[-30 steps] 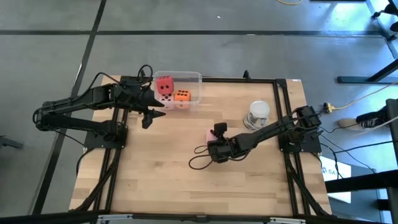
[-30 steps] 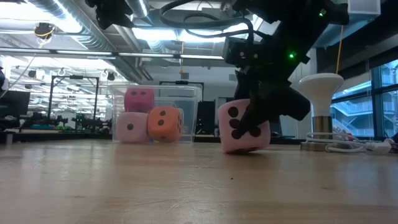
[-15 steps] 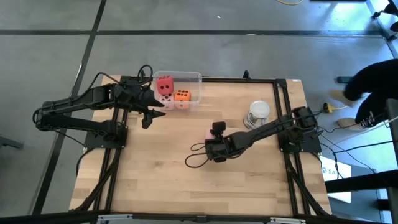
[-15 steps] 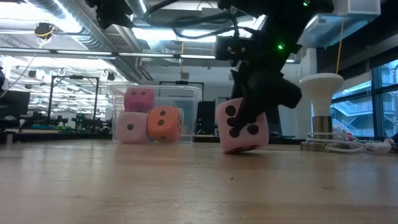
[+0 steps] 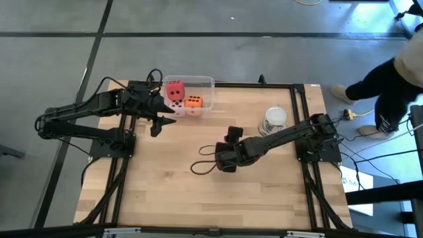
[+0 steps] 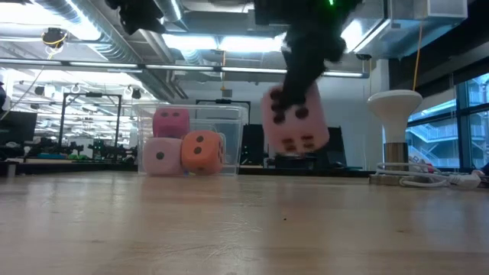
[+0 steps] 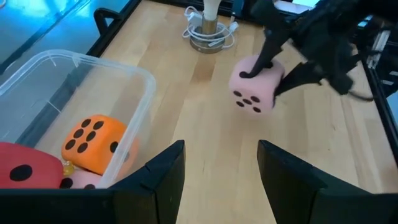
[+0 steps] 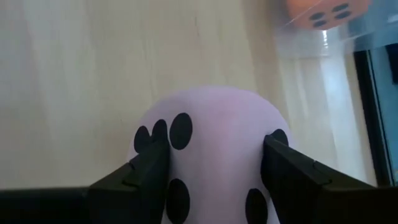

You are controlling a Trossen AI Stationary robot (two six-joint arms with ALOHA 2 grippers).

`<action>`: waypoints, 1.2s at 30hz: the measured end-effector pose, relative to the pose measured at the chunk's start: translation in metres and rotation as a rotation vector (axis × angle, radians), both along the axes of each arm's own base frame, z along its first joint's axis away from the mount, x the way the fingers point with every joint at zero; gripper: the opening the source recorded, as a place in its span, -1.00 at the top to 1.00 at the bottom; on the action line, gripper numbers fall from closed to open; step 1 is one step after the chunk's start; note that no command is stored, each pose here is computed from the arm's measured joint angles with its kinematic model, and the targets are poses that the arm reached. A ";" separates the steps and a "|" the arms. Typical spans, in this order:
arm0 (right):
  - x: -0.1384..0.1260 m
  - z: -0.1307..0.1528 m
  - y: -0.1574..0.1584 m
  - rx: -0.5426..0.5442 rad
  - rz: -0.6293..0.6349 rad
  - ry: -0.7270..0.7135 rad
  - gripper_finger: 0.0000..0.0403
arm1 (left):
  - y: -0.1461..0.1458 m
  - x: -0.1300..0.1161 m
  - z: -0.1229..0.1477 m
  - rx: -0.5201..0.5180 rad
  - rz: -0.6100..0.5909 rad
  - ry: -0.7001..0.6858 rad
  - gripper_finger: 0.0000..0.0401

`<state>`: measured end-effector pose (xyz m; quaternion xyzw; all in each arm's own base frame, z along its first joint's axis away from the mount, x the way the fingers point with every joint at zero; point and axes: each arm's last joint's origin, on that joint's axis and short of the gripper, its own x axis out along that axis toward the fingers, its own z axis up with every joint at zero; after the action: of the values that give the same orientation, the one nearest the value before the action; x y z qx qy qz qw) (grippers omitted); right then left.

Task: Pick & Place Dice
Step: Put the large pink dice into the transparent bin

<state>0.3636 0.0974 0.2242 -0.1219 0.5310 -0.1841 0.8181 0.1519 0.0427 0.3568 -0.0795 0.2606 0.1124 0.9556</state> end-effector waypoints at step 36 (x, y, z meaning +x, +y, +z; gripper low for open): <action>-0.017 0.180 0.006 0.059 -0.222 -0.388 0.01 | -0.006 0.054 0.025 -0.174 -0.374 -0.399 -0.60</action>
<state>0.3466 0.1036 0.4042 -0.0012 0.3790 -0.2775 0.8828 0.2055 0.0366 0.3814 -0.1323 0.0863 -0.1066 0.9817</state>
